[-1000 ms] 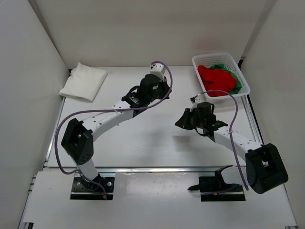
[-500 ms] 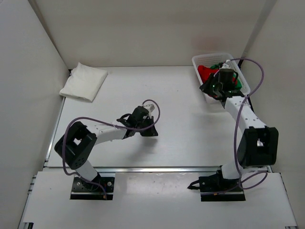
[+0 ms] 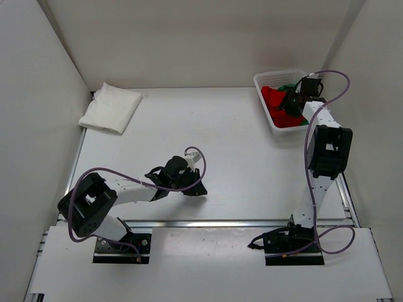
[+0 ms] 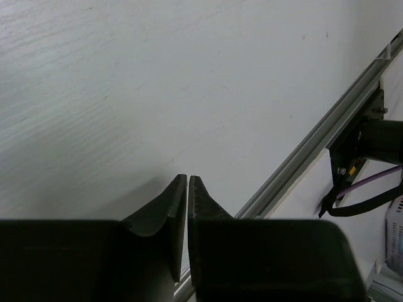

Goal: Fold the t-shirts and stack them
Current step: Grab crumpled tshirt from bin with the right arm

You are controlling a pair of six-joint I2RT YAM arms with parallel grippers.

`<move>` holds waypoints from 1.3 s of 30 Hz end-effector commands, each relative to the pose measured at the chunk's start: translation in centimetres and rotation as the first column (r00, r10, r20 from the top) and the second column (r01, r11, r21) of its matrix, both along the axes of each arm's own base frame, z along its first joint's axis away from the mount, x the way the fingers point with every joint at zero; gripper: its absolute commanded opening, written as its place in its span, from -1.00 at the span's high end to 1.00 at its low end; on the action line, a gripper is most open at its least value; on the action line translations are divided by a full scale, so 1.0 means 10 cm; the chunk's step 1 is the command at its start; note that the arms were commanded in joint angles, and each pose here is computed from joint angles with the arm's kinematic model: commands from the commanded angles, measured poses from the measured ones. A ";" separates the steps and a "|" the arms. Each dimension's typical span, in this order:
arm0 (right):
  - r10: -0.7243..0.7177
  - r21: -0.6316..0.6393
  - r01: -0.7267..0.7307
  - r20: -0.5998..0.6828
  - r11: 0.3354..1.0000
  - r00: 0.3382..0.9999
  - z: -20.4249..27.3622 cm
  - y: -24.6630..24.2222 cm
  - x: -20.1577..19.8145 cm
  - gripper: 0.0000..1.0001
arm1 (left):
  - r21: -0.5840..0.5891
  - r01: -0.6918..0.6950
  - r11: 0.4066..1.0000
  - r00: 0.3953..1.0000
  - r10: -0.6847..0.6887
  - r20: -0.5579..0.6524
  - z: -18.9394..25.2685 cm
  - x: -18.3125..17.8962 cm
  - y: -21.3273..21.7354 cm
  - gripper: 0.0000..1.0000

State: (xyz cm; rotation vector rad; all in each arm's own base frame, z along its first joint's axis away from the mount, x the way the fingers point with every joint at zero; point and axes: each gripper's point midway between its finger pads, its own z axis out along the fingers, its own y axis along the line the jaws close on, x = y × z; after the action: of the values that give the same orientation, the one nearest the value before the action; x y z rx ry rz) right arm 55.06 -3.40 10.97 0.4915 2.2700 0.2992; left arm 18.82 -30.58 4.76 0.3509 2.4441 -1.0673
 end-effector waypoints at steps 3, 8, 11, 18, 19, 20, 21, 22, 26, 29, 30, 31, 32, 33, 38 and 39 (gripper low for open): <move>0.036 0.019 -0.037 0.045 0.999 0.998 0.18 0.01 0.32 0.08 | -0.091 -0.007 0.996 0.998 0.013 0.067 0.26 0.10 0.00 0.63; 0.054 0.033 -0.055 0.051 0.998 0.997 0.16 0.09 0.48 0.09 | -0.106 -0.023 0.994 0.998 0.029 0.060 0.27 0.16 0.02 0.63; 0.058 0.043 -0.061 0.058 0.997 0.997 0.13 0.14 0.54 0.09 | -0.107 -0.017 0.994 0.998 0.024 0.060 0.28 0.14 0.00 0.62; 0.074 0.015 -0.075 0.057 0.997 0.996 0.27 0.19 0.63 1.00 | -0.102 -0.034 0.994 0.998 0.039 0.047 0.25 0.16 0.02 0.64; 0.078 0.000 -0.078 0.077 0.997 0.994 0.39 0.21 0.61 1.00 | -0.109 -0.042 0.993 0.998 0.047 0.042 0.26 0.17 0.03 0.64; 0.082 -0.020 -0.080 0.107 0.997 0.991 0.55 0.24 0.61 1.00 | -0.114 -0.052 0.992 0.998 0.057 0.037 0.27 0.20 0.04 0.65; 0.097 -0.045 -0.091 0.164 0.995 0.982 0.87 0.30 0.59 1.00 | -0.105 -0.070 0.992 0.997 0.073 0.027 0.25 0.23 0.08 0.65; 0.109 -0.085 -0.092 0.218 0.992 0.970 1.26 0.32 0.53 1.00 | -0.111 -0.076 0.991 0.996 0.080 0.031 0.30 0.25 0.07 0.65; 0.187 -0.125 -0.150 0.387 0.981 0.903 2.56 0.57 0.07 1.00 | -0.137 -0.133 0.982 0.990 0.138 0.031 0.42 0.40 0.16 0.64; 0.291 -0.156 -0.246 0.496 0.957 0.818 3.26 0.96 -0.39 0.99 | -0.173 -0.180 0.968 0.983 0.185 0.012 0.50 0.49 0.26 0.62; 0.328 -0.160 -0.287 0.522 0.944 0.788 3.40 1.16 -0.51 1.00 | -0.186 -0.192 0.964 0.980 0.198 0.015 0.56 0.54 0.26 0.61; 0.371 -0.166 -0.338 0.564 0.926 0.738 3.63 1.38 -0.71 1.00 | -0.197 -0.203 0.959 0.978 0.208 0.006 0.58 0.56 0.30 0.61; 0.405 -0.179 -0.379 0.613 0.908 0.679 3.88 1.53 -0.90 1.00 | -0.207 -0.224 0.952 0.974 0.228 -0.003 0.60 0.60 0.34 0.63; 0.449 -0.196 -0.441 0.664 0.876 0.597 4.14 1.78 -1.14 1.00 | -0.211 -0.248 0.946 0.968 0.250 -0.014 0.59 0.63 0.39 0.63; 0.521 -0.281 -0.577 0.797 0.767 0.305 4.96 2.52 -1.99 1.00 | -0.243 -0.356 0.902 0.933 0.357 -0.041 0.63 0.69 0.67 0.57; 0.523 -0.291 -0.614 0.819 0.734 0.237 5.11 2.58 -2.16 1.00 | -0.244 -0.384 0.890 0.922 0.385 -0.049 0.62 0.72 0.75 0.56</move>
State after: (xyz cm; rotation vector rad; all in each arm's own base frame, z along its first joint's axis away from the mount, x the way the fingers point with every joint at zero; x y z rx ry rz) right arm 35.91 21.28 59.07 -0.3840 1.3959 0.7579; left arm 26.02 -24.44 10.14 -0.1295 2.2498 -1.1411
